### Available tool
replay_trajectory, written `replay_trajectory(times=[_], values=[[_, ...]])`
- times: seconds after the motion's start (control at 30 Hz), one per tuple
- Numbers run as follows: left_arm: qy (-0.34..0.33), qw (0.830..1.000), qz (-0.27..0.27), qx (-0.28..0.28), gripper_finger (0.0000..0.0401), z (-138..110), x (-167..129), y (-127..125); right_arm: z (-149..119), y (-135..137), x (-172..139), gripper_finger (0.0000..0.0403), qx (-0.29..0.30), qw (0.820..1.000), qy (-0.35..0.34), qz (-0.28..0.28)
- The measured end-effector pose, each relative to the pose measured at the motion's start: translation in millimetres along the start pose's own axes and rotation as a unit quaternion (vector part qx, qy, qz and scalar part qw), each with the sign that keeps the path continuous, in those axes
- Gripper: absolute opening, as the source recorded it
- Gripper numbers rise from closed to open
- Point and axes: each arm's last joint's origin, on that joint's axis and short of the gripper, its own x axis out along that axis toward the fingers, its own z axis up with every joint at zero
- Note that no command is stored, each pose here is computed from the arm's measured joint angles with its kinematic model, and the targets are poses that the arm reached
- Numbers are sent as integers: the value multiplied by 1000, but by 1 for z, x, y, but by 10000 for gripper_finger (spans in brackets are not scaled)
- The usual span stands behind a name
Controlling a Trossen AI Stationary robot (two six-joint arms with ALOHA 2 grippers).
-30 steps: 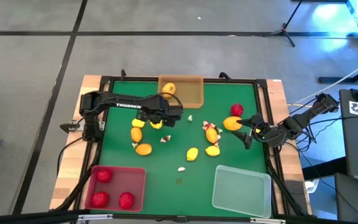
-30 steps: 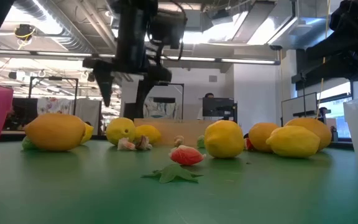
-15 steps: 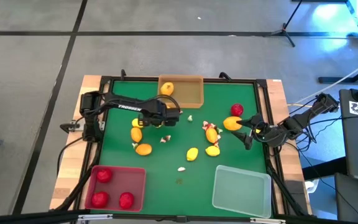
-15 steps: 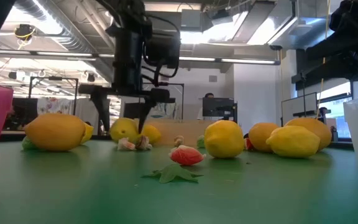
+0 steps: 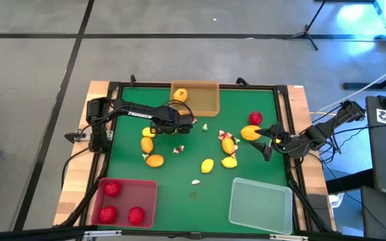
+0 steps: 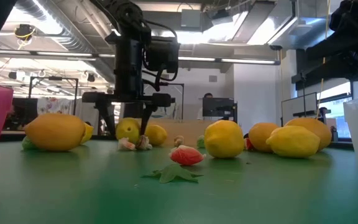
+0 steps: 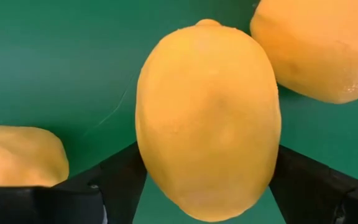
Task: Sort produce into baskets
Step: Put the yellow lemon into the orange bin
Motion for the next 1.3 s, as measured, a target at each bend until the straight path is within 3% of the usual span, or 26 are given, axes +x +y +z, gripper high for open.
replay_trajectory(times=[0.4, 0.63, 0.87, 1.03, 1.3], values=[[9, 1000, -8, 18, 288, -11, -5, -1, 0, 0, 0, 337, 0, 1000, 0, 0], [9, 999, -41, 10, 288, -16, -26, 2, 0, 0, 0, 337, 0, 1000, 0, 0], [0, 991, -134, 2, 287, -20, -55, -2, 0, 0, 0, 337, -2, 1000, 1, -2], [-49, 977, -208, -22, 287, -13, -71, -9, -1, -1, 0, 337, -7, 1000, 4, -6], [-99, 965, -240, -38, 287, 19, -69, -16, -1, -1, 0, 337, -6, 1000, 4, -7]])
